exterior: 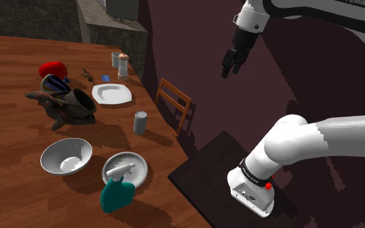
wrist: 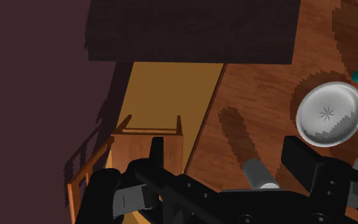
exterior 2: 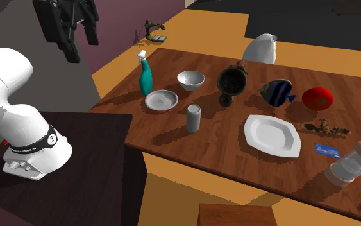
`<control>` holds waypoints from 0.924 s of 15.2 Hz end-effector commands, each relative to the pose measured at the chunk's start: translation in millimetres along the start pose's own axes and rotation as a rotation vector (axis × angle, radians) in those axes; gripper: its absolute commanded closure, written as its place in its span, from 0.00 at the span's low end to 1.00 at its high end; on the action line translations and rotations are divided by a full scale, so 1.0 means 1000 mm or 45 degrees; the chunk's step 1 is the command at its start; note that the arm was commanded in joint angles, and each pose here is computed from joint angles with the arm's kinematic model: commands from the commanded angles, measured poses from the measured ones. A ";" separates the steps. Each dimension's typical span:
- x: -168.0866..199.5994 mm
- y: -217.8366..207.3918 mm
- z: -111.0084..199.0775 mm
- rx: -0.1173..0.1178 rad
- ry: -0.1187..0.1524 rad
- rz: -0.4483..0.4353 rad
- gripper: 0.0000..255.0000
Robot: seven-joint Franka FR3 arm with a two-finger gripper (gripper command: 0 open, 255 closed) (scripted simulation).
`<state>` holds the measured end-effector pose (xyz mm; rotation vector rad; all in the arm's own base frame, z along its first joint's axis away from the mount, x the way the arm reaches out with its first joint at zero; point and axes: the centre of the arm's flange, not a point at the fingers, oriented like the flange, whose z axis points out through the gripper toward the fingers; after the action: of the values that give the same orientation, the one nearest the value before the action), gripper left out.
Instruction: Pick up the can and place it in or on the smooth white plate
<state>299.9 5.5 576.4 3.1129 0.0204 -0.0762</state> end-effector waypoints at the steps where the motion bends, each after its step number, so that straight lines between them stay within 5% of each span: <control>1: 0.000 0.000 0.000 0.000 0.000 0.000 0.00; 14: 0.108 -0.074 0.114 -0.022 -0.012 -0.083 0.00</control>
<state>392.2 72.4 465.2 3.0948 0.1129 -0.0928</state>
